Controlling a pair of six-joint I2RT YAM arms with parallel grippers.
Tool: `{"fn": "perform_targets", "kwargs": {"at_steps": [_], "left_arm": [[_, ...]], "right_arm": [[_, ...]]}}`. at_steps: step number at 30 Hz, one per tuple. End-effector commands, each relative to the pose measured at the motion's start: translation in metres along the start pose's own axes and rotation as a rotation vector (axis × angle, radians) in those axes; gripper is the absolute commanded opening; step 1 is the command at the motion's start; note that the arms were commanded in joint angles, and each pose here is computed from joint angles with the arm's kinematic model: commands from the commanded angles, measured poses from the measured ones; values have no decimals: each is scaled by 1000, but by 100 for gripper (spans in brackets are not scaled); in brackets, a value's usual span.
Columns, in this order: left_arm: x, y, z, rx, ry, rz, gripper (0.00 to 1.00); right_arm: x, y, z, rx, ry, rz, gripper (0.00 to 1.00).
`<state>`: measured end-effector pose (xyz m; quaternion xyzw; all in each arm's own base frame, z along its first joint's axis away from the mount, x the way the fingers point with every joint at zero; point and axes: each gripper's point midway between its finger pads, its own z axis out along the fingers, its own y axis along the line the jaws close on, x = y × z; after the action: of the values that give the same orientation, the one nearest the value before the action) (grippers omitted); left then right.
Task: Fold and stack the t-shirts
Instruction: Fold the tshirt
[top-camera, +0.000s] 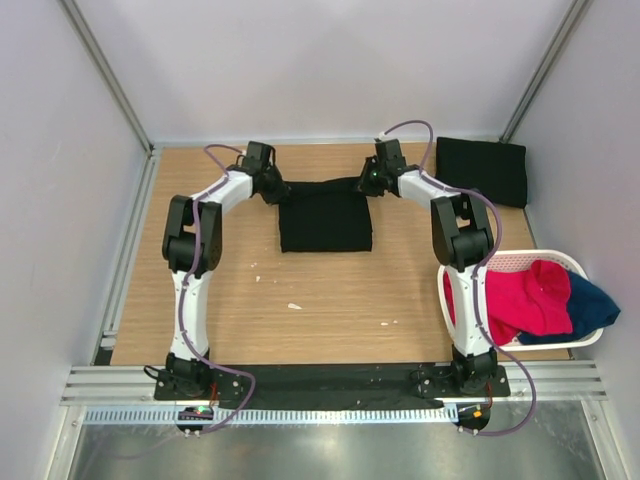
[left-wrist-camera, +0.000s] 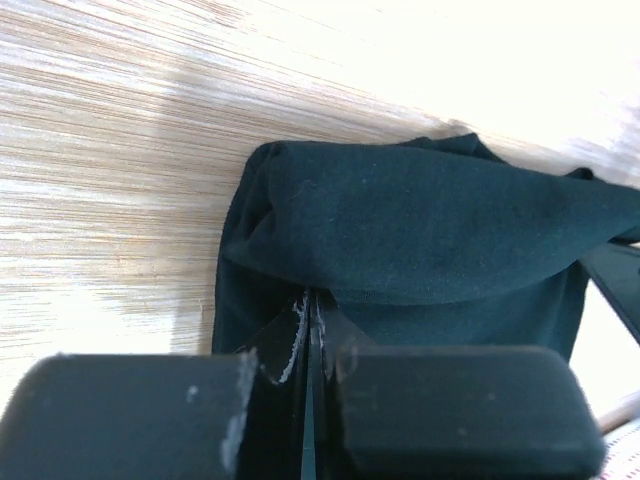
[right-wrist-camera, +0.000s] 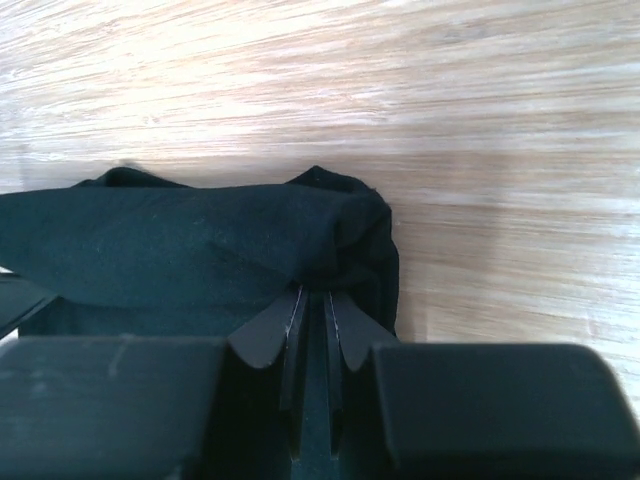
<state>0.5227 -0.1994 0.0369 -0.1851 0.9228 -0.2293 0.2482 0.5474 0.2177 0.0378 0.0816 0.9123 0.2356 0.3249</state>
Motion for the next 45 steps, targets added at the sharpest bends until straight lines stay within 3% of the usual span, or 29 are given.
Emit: {"fn": "perform_targets", "kwargs": {"at_steps": [1,3,5,6,8,9,10,11,13,15,17,18,20,21,23,24,26,27,29,30,32,39,45], "left_arm": [[-16,-8,-11,25,-54,61,1],[-21,-20,-24,60,-68,109,6],[-32,-41,-51,117,-82,176,17],[-34,-47,-61,132,-81,198,50],[-42,-59,-97,135,-105,254,69],[-44,-63,-113,132,-120,272,87],[-46,-68,-141,137,-147,284,91],[-40,-62,-151,117,-148,290,93],[-30,-54,-168,106,-152,285,95],[-7,-39,-188,95,-141,250,96],[5,-37,-205,121,-165,222,95],[28,-25,-198,128,-110,200,92],[41,-29,-194,186,-111,155,84],[58,-22,-189,200,-76,139,68],[68,-31,-183,231,-75,144,50],[77,-26,-175,220,-53,144,36],[86,-32,-165,232,-43,166,30],[90,-32,-155,231,-38,173,25],[97,-35,-146,233,-27,189,19],[98,-33,-141,225,-23,190,17],[102,-28,-126,192,-16,193,13],[102,-1,-87,65,-15,155,7],[114,22,-70,-54,18,120,5]], "right_arm": [[-23,10,-6,-12,-85,-27,17],[-32,20,-19,-34,-98,-36,18],[-50,40,-47,-64,-121,-63,27],[-55,51,-61,-95,-115,-75,40],[-63,66,-96,-100,-115,-92,60],[-62,69,-106,-102,-115,-101,68],[-60,71,-115,-97,-116,-105,83],[-64,79,-140,-105,-135,-111,89],[-45,69,-148,-73,-105,-112,100],[-23,58,-158,-36,-74,-106,100],[2,44,-156,10,-34,-91,100],[6,47,-161,2,-38,-84,100],[10,53,-160,-26,-52,-74,99],[18,59,-157,-45,-44,-82,96],[13,73,-153,-81,-82,-106,93],[11,80,-151,-101,-90,-115,87],[-2,91,-139,-145,-130,-125,74],[-7,94,-132,-153,-143,-127,59],[-24,102,-112,-173,-180,-142,40],[-30,105,-105,-175,-190,-148,22],[-41,106,-78,-172,-199,-174,15],[-71,58,-13,5,-185,-185,13],[-77,10,5,74,-147,-182,14]]}}
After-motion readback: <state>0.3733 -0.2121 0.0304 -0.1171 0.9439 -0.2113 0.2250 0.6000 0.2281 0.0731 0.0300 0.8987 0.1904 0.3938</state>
